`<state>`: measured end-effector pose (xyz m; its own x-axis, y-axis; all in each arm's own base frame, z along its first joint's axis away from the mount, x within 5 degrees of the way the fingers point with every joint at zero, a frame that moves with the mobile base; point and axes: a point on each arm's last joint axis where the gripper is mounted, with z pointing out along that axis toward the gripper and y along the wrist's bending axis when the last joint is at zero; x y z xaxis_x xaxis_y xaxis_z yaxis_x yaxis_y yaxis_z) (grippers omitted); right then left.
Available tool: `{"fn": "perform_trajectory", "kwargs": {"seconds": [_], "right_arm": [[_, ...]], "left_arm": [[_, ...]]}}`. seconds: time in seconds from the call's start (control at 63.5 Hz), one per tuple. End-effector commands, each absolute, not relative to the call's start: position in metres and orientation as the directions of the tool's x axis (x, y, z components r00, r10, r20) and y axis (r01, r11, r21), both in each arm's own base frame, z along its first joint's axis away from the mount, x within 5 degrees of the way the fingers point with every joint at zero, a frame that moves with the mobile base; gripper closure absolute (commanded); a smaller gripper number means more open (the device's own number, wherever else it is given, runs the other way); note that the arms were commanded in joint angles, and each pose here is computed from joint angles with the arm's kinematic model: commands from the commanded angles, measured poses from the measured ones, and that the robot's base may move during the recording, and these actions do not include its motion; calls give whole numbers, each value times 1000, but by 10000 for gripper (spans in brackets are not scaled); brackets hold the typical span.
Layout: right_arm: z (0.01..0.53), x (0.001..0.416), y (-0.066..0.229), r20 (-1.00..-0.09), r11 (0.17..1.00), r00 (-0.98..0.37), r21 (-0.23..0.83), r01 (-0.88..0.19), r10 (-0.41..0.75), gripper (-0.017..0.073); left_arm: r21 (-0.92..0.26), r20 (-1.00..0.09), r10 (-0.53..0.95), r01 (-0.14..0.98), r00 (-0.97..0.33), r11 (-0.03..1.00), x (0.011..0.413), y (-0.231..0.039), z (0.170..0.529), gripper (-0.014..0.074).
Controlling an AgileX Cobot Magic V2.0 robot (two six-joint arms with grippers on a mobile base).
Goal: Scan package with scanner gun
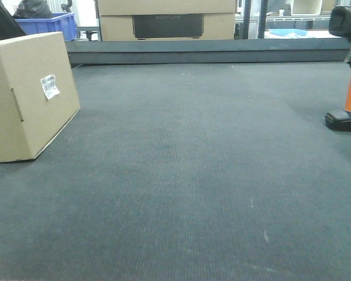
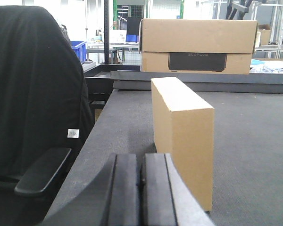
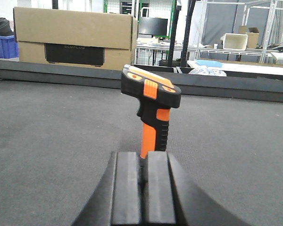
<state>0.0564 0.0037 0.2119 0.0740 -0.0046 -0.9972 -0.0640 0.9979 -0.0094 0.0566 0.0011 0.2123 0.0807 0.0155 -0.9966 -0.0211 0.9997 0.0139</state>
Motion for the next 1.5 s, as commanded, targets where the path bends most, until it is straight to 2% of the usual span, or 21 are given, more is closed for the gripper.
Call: {"fn": "perform_trajectory", "kwargs": {"seconds": [0.0,0.378,0.456,0.582,0.708,0.897,1.086,1.275,1.479], "right_arm": [[214,56,4,-995,998,98,-18,-63,-12,721],[214,56,4,-995,998,98,-18,-63,-12,721],[214,56,4,-995,998,98,-18,-63,-12,721],[214,56,4,-995,998,98,-18,-63,-12,721],[214,56,4,-995,998,98,-18,-63,-12,721],[214,56,4,-995,998,98,-18,-63,-12,721],[214,56,4,-995,998,98,-18,-63,-12,721],[214,56,4,-995,998,98,-18,-63,-12,721],[214,56,4,-995,998,98,-18,-63,-12,721]], "left_arm": [[0,-994,2,-17,106,1000,56,1,215,696],[-1,-992,1,-17,123,1000,56,1,216,696],[-6,-998,-5,-15,67,1000,56,1,213,696],[-7,-998,-7,-13,55,1000,52,1,243,696],[-7,-997,-8,-10,-81,1000,60,0,279,696],[-9,-928,-11,-7,-373,1000,114,1,330,696],[-12,-911,-14,-7,-413,1000,172,2,367,696],[-115,-910,-105,-1,-402,993,209,-2,383,696],[-108,-784,-74,18,-617,994,263,-7,388,705]]}}
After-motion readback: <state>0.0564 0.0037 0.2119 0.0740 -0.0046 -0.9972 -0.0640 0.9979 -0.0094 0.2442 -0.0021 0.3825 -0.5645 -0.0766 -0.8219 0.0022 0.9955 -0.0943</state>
